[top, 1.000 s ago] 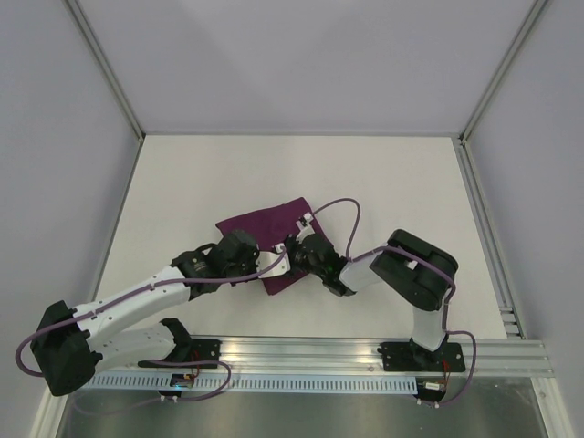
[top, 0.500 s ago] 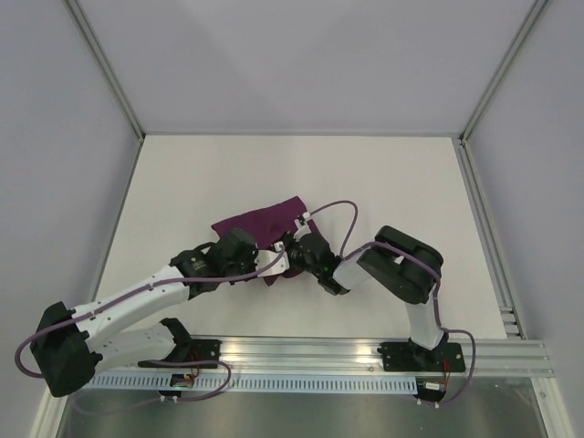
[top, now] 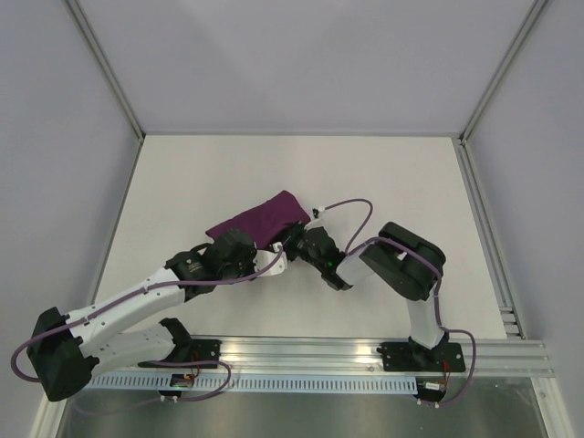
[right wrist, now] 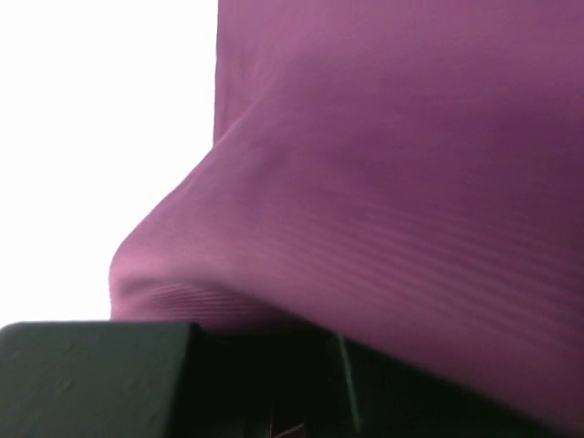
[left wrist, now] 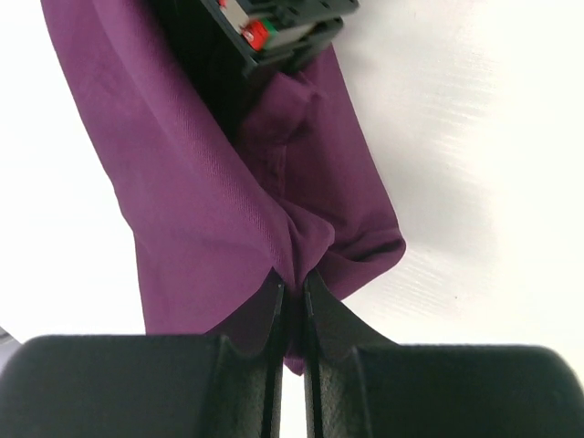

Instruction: Prepare the surgical pack

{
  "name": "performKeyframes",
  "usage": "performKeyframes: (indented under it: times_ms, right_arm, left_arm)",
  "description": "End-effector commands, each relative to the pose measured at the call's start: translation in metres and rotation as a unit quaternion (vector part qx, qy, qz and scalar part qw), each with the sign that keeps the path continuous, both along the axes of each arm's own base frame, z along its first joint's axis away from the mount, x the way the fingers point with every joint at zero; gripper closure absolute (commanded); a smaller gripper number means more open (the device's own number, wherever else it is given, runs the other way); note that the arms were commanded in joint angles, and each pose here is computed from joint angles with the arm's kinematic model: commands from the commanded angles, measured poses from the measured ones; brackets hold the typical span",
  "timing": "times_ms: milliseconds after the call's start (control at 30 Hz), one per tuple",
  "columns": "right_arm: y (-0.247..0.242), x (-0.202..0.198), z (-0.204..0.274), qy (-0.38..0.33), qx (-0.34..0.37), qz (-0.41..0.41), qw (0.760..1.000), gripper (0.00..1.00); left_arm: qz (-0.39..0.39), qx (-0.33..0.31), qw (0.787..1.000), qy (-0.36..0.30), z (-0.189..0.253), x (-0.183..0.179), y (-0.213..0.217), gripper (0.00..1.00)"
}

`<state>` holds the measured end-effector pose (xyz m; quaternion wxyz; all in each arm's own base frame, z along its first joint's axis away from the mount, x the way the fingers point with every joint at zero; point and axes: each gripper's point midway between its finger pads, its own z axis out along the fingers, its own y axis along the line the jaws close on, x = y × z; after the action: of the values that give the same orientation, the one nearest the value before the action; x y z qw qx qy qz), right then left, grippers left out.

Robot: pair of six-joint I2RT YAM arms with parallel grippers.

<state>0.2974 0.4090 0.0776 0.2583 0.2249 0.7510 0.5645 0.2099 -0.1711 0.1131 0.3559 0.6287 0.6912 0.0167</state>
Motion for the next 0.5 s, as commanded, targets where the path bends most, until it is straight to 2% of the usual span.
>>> performKeyframes:
  times_ms: [0, 267, 467]
  right_arm:
    - [-0.035, 0.058, -0.005, -0.016, -0.021, -0.126, 0.992, 0.86]
    - [-0.07, 0.089, -0.016, -0.008, -0.044, -0.176, 0.983, 0.83]
    - [-0.082, 0.097, -0.023, -0.005, -0.061, -0.178, 0.982, 0.82]
  left_arm:
    - [-0.038, -0.026, 0.999, -0.001, 0.017, -0.008, -0.013, 1.0]
    - [-0.044, -0.01, 0.999, 0.005, 0.006, -0.013, -0.006, 1.0]
    - [-0.047, 0.005, 0.999, 0.015, -0.008, -0.018, 0.0, 1.0]
